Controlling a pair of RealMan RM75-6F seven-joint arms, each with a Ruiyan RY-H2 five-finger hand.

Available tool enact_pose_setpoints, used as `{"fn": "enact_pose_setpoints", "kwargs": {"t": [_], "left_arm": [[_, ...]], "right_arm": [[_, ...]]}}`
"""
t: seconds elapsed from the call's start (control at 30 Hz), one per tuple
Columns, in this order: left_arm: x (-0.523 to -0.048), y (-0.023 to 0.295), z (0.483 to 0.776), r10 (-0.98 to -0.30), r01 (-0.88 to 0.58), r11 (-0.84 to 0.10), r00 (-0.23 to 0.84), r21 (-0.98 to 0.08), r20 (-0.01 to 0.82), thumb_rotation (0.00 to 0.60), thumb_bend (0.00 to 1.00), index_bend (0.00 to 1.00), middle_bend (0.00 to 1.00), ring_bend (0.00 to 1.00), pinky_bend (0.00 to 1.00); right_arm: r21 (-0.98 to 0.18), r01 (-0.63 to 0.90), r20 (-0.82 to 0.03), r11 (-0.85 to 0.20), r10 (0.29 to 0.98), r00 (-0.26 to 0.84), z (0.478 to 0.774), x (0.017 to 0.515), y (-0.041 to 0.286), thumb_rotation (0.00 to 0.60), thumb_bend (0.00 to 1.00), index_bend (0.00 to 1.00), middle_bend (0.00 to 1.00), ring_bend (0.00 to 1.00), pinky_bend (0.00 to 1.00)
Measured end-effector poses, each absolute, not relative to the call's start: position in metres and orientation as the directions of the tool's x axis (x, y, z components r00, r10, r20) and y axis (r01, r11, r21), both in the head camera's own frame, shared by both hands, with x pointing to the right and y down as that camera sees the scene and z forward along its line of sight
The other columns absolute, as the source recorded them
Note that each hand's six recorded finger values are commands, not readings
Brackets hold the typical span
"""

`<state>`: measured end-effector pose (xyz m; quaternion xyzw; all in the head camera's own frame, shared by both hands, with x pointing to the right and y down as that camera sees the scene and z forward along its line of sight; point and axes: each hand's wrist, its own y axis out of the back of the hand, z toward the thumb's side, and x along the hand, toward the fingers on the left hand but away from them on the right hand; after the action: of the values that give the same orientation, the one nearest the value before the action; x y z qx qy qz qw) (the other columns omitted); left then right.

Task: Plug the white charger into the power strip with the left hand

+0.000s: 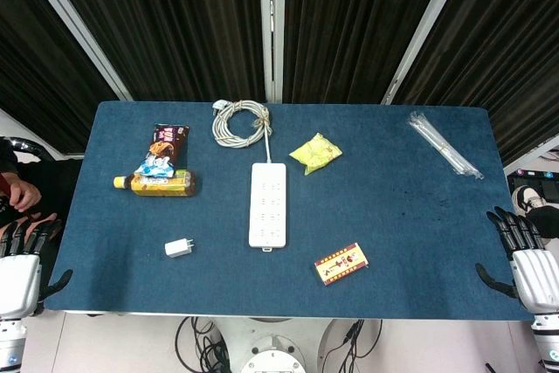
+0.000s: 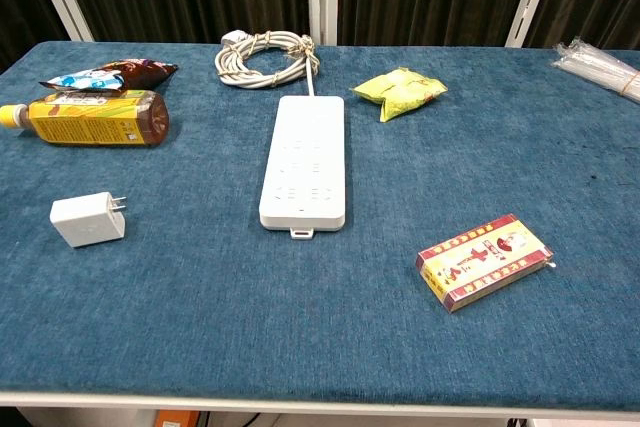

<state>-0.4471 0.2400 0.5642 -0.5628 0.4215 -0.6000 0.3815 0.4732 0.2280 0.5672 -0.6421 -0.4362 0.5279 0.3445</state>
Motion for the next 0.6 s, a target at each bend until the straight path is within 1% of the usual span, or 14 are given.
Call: {"fn": "enact_pose_setpoints", "kwargs": {"t": [0.2,0.33,0.43,0.6], "left_arm": [[-0.446,0.24,0.568,-0.928,-0.016,-0.365,-0.07,-0.931,0.366,0.6,0.17,0.15,0.14,0.04,0.0],[-0.442,0.236,0.57,-0.929,-0.007,-0.367,-0.045,-0.93,0.367,0.6,0.17,0.15,0.14,0.04,0.0],[-0.433,0.229,0.573,-0.927,0.003,-0.375,0.0,-0.927,0.375,0.6,0.17,0.15,0.14,0.04,0.0],[-0.404,0.212,0.591,-0.904,0.024,-0.412,0.118,-0.911,0.412,0.6,0.17,0.15,0.14,0.04,0.0]], "right_arm": [[-0.904,0.195,-0.376,-0.381,0.924,0.064,0.566,0.473,0.228,0.6,0.21,0.0,0.02,0.0,0.0],[-0.907,0.194,-0.368,-0.374,0.927,0.067,0.564,0.473,0.228,0.6,0.21,0.0,0.02,0.0,0.0],[-0.908,0.193,-0.364,-0.371,0.929,0.074,0.563,0.473,0.228,0.6,0.21,0.0,0.02,0.0,0.0],[-0.91,0.191,-0.358,-0.369,0.929,0.09,0.562,0.471,0.226,0.6,0.21,0.0,0.02,0.0,0.0]]}}
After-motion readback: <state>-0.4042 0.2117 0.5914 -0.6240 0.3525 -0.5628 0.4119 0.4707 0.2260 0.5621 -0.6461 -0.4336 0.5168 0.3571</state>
